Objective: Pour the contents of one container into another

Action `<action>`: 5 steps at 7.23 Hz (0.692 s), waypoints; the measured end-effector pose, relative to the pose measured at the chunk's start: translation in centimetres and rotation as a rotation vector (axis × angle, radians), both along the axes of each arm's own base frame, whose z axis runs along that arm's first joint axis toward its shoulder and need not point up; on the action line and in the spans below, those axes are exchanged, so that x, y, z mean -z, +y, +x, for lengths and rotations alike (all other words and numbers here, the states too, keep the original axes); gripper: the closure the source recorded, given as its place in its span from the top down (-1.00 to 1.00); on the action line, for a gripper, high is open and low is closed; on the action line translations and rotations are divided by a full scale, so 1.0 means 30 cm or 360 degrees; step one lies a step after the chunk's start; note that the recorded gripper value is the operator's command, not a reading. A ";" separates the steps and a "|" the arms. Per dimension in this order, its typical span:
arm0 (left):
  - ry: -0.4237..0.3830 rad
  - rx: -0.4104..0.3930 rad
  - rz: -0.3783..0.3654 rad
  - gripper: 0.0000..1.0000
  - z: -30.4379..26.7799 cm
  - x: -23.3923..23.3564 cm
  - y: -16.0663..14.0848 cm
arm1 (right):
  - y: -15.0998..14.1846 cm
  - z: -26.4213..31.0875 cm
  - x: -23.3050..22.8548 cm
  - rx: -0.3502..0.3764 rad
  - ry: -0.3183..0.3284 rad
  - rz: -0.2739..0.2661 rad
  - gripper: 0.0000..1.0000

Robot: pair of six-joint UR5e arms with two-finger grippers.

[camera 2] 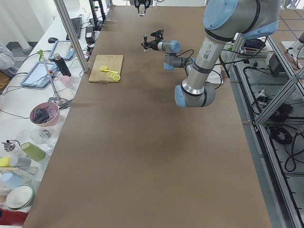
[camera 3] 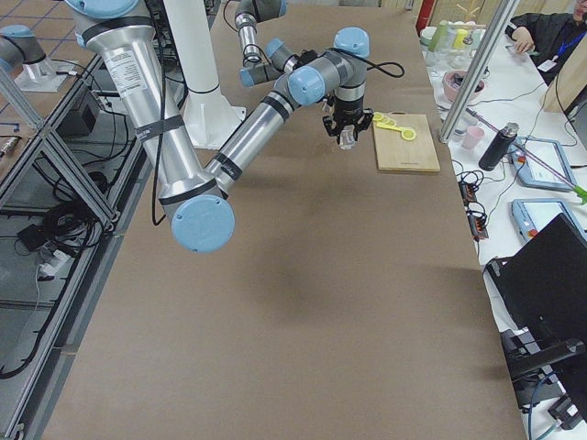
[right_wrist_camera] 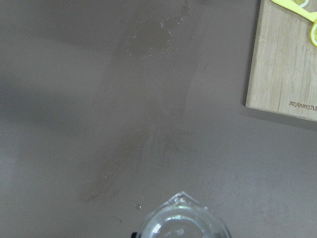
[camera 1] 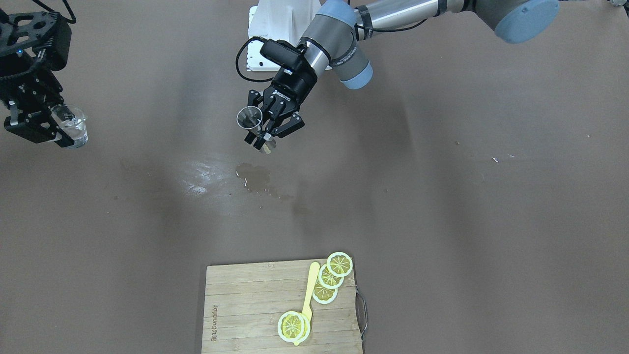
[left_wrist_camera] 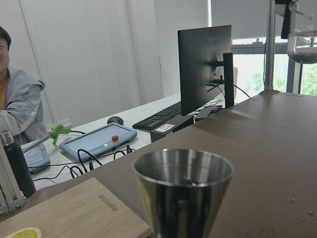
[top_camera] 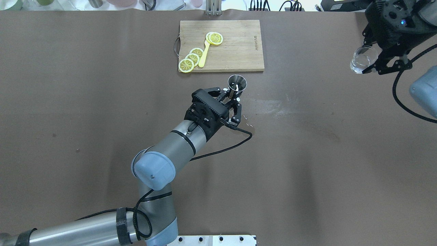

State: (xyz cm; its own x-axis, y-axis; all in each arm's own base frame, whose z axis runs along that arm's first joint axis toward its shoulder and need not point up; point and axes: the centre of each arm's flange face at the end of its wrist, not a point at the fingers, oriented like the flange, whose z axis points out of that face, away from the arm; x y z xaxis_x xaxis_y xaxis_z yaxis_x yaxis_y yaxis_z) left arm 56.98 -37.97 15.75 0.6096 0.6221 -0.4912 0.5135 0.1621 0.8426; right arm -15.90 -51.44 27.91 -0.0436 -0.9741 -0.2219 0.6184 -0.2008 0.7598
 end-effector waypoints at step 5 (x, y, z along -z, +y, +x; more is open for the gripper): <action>0.0055 0.0110 0.0015 -1.00 -0.197 -0.334 -0.058 | -0.137 0.098 -0.369 0.0065 -0.0346 -0.0075 -1.00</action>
